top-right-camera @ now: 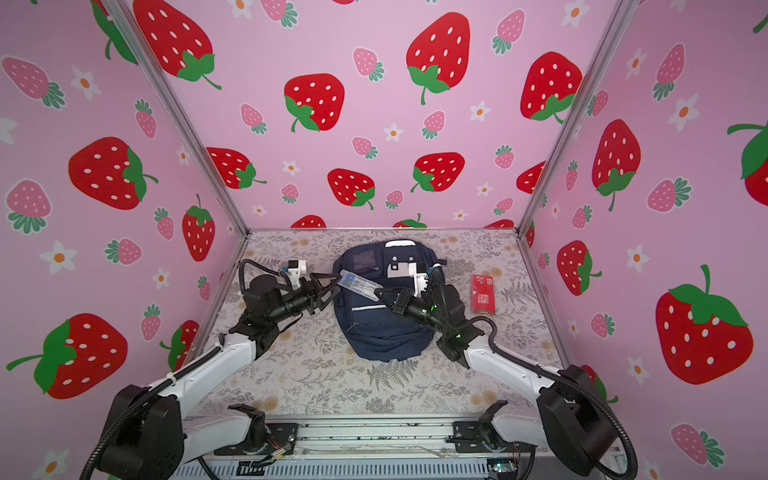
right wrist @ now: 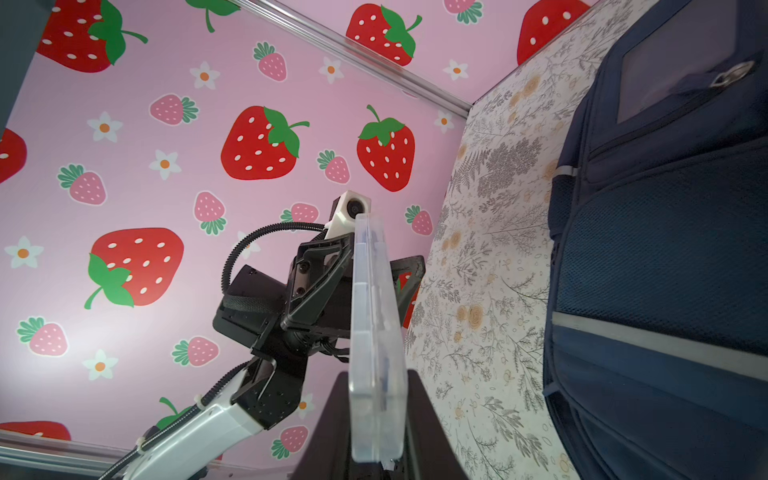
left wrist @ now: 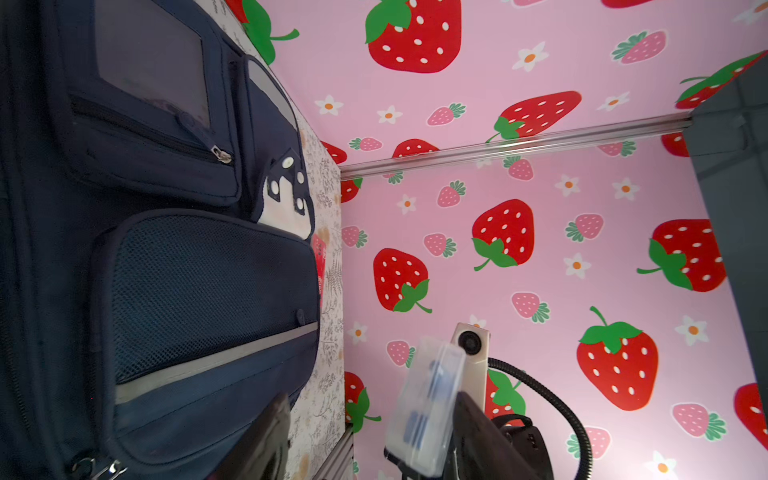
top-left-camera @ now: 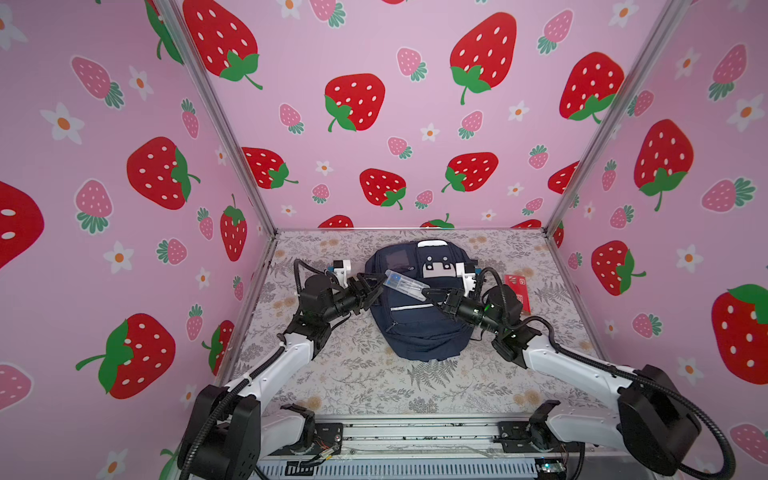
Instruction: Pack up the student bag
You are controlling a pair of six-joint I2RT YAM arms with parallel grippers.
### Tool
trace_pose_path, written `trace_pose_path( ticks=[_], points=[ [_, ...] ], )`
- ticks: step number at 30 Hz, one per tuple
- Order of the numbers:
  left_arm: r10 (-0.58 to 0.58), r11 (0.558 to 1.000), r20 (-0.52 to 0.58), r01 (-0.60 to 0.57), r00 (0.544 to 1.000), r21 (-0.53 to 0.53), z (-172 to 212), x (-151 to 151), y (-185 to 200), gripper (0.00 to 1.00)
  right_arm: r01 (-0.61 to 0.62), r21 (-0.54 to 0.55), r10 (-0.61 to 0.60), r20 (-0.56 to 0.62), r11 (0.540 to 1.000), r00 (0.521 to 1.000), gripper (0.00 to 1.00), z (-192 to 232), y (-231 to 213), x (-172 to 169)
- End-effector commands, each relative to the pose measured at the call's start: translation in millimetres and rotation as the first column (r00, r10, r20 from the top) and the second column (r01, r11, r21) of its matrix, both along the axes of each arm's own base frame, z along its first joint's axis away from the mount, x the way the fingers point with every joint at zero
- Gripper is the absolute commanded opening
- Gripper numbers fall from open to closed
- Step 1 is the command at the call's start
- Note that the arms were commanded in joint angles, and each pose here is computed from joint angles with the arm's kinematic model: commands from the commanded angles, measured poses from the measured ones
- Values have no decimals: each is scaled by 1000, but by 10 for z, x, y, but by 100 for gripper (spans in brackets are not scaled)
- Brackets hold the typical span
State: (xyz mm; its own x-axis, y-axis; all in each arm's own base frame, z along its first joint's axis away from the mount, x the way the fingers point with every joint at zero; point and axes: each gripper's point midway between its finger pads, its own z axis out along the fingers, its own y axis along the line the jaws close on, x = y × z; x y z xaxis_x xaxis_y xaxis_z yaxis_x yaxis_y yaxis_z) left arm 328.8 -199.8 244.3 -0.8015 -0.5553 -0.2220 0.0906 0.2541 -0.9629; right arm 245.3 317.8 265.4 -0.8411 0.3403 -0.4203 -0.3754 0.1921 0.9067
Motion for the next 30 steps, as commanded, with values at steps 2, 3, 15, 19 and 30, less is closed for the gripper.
trace_pose_path(
  ticks=[2,3,15,19,30],
  points=[
    [-68,973,63,52,996,225,157,-79,26,65,80,-78,-77,47,994,996,13,73,-243,73],
    [-85,960,70,63,994,273,170,-95,32,65,101,-100,-96,48,990,994,13,50,-328,86],
    [-462,527,-25,298,886,796,-190,-283,-503,63,288,-413,-317,-2,864,948,11,-441,-1375,72],
    [-566,267,-150,353,810,897,-543,-363,-755,63,312,-434,-350,-8,845,937,11,-475,-1579,-28],
    [-557,-183,-230,152,798,971,-1140,-176,-967,58,311,-475,-373,-40,823,927,12,-606,-1786,-180]
  ],
)
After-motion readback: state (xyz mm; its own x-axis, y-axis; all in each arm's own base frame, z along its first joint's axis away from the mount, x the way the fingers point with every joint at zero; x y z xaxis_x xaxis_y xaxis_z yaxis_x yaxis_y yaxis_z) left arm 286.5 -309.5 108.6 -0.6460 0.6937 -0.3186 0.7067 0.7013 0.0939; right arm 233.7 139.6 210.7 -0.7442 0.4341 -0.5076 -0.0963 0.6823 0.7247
